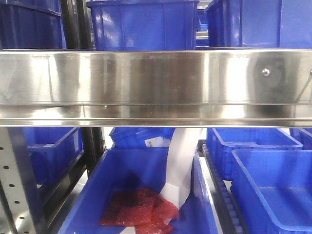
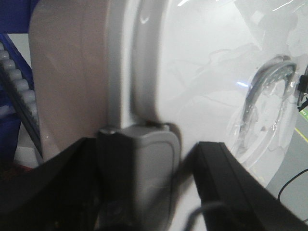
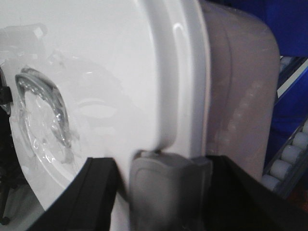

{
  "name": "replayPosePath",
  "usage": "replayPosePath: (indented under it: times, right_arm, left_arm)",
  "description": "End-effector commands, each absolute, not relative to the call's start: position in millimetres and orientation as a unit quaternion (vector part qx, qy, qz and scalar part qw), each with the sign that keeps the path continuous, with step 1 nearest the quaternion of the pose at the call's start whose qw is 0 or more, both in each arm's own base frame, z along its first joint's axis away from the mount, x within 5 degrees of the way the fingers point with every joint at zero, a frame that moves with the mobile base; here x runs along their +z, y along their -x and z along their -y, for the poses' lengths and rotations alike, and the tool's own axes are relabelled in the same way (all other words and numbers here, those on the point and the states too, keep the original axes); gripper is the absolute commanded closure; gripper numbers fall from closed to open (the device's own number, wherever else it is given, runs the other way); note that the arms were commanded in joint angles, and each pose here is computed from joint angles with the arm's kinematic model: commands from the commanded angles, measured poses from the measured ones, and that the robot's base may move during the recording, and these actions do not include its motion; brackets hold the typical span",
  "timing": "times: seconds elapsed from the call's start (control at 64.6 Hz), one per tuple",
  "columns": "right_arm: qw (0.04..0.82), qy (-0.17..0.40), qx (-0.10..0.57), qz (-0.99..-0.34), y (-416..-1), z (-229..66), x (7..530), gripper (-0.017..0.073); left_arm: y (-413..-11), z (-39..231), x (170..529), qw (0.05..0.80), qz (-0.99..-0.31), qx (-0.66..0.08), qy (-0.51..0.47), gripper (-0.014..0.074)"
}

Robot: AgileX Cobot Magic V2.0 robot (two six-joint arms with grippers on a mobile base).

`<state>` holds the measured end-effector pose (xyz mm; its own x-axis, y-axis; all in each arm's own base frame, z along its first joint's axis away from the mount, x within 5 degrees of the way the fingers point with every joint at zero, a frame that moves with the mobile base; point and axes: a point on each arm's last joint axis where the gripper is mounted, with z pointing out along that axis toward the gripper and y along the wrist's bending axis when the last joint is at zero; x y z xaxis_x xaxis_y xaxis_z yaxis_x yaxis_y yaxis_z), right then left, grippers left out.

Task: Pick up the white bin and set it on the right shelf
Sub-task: 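Stop in front of the rack holding the bin, then lower the bin onto the upper shelf with both grippers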

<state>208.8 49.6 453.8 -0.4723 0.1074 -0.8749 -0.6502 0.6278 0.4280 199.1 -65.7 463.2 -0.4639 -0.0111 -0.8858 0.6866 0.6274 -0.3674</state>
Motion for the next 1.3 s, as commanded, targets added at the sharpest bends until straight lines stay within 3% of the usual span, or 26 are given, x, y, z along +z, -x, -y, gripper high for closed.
replayPosePath:
  times: [0.0, 0.232, 0.573, 1.084, 1.193, 1.286]
  right_arm:
    - [0.496, 0.202, 0.471, -0.701, -186.7, -62.2, 481.5, 0.0150]
    - [0.472, 0.147, 0.506, -0.707, -202.7, -60.0, 477.6, 0.0150]
    - [0.451, 0.065, 0.557, -0.695, -253.3, -52.5, 459.0, 0.0150]
    - [0.389, 0.016, 0.570, -0.723, -305.7, -46.9, 412.8, 0.0146]
    - [0.383, 0.012, 0.563, -0.732, -311.2, -45.9, 405.9, 0.0132]
    - [0.376, 0.013, 0.561, -0.738, -313.8, -45.9, 401.3, 0.0046]
  left_arm:
    - [-179.7, 78.4, 490.6, 0.484, -0.706, -0.460, -0.234, 0.0332]
    - [-191.4, 79.6, 490.4, 0.472, -0.694, -0.501, -0.210, 0.0331]
    - [-261.6, 80.1, 456.3, 0.408, -0.696, -0.577, -0.131, 0.0331]
    - [-302.7, 76.0, 427.1, 0.398, -0.718, -0.566, -0.069, 0.0328]
    - [-304.5, 74.9, 425.9, 0.404, -0.723, -0.556, -0.064, 0.0280]
    - [-305.2, 74.3, 423.9, 0.406, -0.731, -0.545, -0.067, 0.0186]
